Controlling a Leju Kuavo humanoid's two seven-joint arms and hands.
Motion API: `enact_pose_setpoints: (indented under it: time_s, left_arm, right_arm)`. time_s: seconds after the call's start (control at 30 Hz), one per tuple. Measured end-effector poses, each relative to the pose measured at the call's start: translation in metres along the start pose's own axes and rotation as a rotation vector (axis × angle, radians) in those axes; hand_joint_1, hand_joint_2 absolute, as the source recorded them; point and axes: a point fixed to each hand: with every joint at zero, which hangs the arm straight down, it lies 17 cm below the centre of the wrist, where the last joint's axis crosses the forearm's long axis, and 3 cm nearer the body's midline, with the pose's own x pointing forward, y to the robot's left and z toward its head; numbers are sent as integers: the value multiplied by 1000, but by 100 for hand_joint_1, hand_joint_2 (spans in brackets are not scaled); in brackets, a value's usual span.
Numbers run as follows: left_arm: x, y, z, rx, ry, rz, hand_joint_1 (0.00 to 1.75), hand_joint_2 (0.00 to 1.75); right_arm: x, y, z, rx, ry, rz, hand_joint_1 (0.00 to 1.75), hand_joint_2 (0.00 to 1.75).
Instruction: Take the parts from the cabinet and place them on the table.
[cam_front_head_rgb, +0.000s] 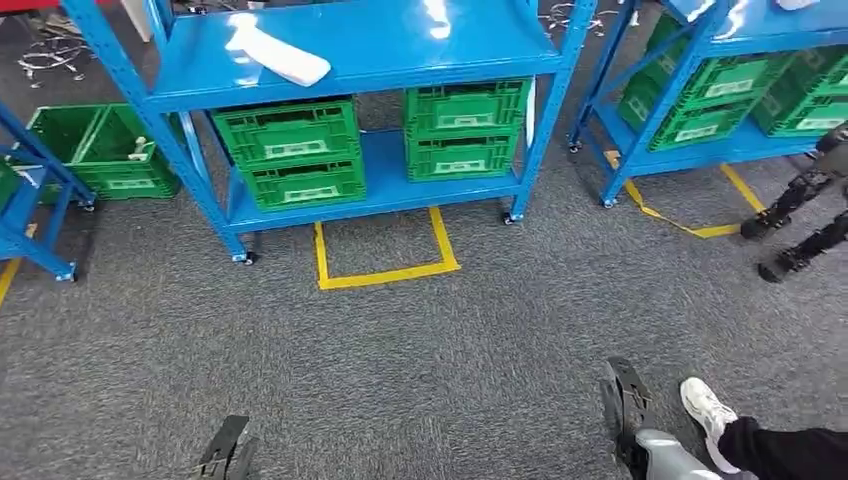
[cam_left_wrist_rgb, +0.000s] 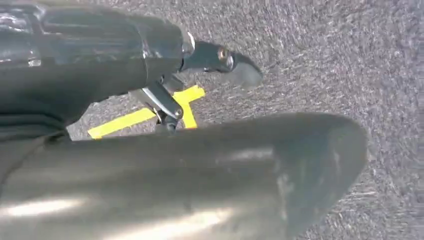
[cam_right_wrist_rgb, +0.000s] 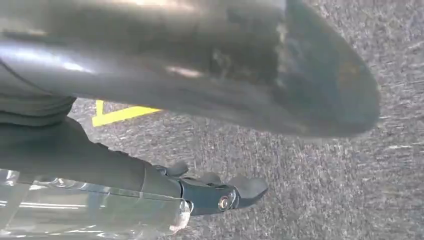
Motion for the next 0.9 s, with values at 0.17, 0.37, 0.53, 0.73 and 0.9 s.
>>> enact_pose_setpoints:
  time_s: [0.17,0.37,0.53,0.73,0.9]
  left_arm:
    - [-4,-3,0,-4,7,-3,0,0]
    - [-4,-3,0,-3,7,-3,0,0]
    - [-5,-3,0,-2,10,-3,0,0]
    - [-5,-4,0,-2,9,-3,0,0]
    - [-9,-4,0,-2,16,-3,0,0]
  right_arm:
    - [-13,-1,0,-2,20,2,0,0]
    - [-13,-1,0,-2,20,3,0,0]
    - [-14,3,0,2,22,3,0,0]
    - [-14,5,0,5,23,5,0,0]
    - [-17,8,0,8,26,6,0,0]
